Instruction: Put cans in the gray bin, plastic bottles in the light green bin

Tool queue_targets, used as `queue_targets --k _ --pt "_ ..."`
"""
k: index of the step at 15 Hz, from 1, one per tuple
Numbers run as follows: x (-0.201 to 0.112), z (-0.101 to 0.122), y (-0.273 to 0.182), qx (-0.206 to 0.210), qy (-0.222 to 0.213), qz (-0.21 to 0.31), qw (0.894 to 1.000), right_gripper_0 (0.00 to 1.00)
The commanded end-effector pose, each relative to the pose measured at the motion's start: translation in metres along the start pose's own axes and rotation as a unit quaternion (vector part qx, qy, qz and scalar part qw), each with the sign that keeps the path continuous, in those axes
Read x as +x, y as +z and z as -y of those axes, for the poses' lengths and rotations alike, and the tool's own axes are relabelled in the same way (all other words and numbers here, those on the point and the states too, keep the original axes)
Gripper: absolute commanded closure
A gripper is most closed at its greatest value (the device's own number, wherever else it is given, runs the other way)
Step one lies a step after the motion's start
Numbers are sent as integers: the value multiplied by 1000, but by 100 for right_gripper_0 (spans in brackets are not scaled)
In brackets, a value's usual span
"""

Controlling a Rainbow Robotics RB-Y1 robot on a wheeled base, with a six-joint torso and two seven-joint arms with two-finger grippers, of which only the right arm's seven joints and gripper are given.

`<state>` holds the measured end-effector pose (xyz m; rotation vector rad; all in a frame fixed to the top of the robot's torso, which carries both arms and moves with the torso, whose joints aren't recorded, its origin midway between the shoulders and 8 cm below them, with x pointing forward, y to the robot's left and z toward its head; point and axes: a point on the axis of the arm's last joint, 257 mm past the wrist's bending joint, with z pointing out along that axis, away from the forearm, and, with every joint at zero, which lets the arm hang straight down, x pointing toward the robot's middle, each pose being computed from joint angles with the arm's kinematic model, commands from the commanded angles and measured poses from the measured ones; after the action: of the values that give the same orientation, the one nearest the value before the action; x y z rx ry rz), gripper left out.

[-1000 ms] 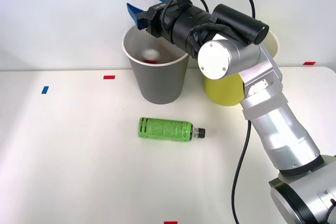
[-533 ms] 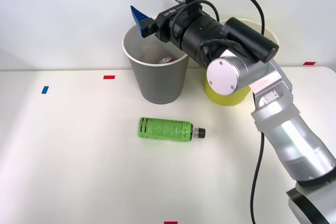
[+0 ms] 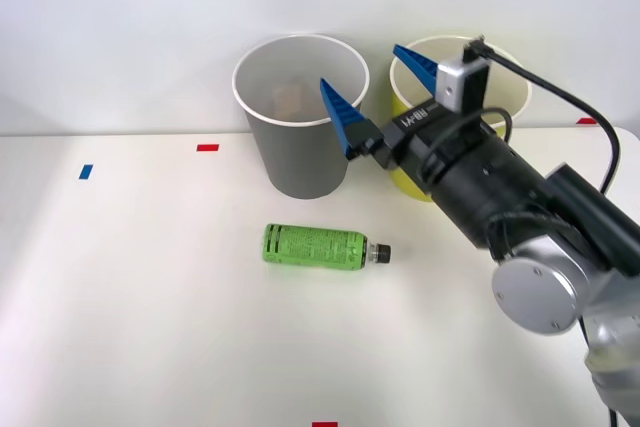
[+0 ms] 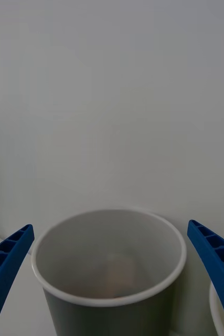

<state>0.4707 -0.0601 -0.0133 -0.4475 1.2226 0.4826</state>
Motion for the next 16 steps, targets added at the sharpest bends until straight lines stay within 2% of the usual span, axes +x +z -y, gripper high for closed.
queue_targets --k 1,6,16 --pt "3 4 -56 34 18 10 999 0" --pt "41 31 -127 132 67 -3 989 0" --pt "79 75 -221 261 83 -45 961 0"
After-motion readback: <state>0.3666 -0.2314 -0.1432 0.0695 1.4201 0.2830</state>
